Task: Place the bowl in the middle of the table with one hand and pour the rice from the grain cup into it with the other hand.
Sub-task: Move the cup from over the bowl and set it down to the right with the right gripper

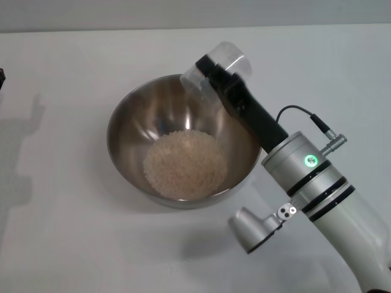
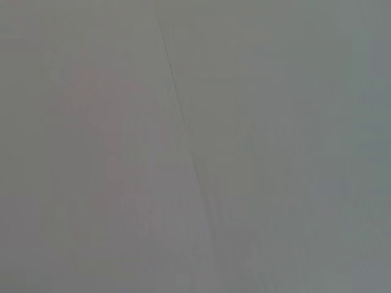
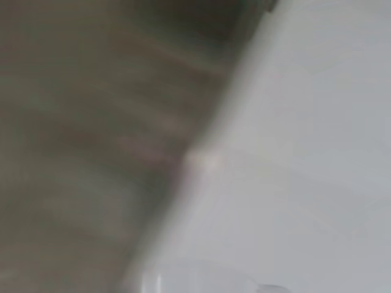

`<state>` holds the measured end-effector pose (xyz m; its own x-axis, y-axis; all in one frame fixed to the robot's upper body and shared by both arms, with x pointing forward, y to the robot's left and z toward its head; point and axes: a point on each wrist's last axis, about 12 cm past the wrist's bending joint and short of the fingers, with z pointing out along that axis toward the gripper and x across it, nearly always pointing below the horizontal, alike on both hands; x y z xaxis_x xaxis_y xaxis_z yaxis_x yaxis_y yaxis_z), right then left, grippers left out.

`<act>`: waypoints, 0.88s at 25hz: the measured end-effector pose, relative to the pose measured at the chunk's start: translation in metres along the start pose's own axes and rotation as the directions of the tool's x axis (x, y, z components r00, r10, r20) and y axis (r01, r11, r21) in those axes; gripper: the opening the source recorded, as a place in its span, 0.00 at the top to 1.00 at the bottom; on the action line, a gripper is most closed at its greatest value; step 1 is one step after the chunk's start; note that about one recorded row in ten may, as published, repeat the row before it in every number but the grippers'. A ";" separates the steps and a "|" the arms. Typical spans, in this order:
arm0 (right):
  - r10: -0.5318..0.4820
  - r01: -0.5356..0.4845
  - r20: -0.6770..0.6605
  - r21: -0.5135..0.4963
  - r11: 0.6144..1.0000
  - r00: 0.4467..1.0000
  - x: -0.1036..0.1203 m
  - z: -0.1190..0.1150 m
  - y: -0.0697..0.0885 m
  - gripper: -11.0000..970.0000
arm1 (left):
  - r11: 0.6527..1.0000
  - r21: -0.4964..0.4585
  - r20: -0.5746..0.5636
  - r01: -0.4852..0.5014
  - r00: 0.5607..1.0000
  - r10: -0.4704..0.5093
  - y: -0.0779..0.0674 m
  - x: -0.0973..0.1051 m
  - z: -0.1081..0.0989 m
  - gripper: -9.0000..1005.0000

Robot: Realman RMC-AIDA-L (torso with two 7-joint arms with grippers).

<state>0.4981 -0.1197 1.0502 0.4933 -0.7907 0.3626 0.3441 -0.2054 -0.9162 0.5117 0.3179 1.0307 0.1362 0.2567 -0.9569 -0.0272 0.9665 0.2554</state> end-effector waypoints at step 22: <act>0.961 -0.882 0.035 0.408 0.236 0.274 0.072 -0.029 0.001 0.98 | 1.000 0.008 -0.004 0.001 1.000 -0.001 -0.001 0.000 0.001 0.19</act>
<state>0.5106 -0.1934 1.0700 0.4936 -0.3938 -0.7755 -0.0278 0.8841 -0.4666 0.5130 0.3165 1.0303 0.1323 0.2556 -0.9577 -0.0191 0.9667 0.2553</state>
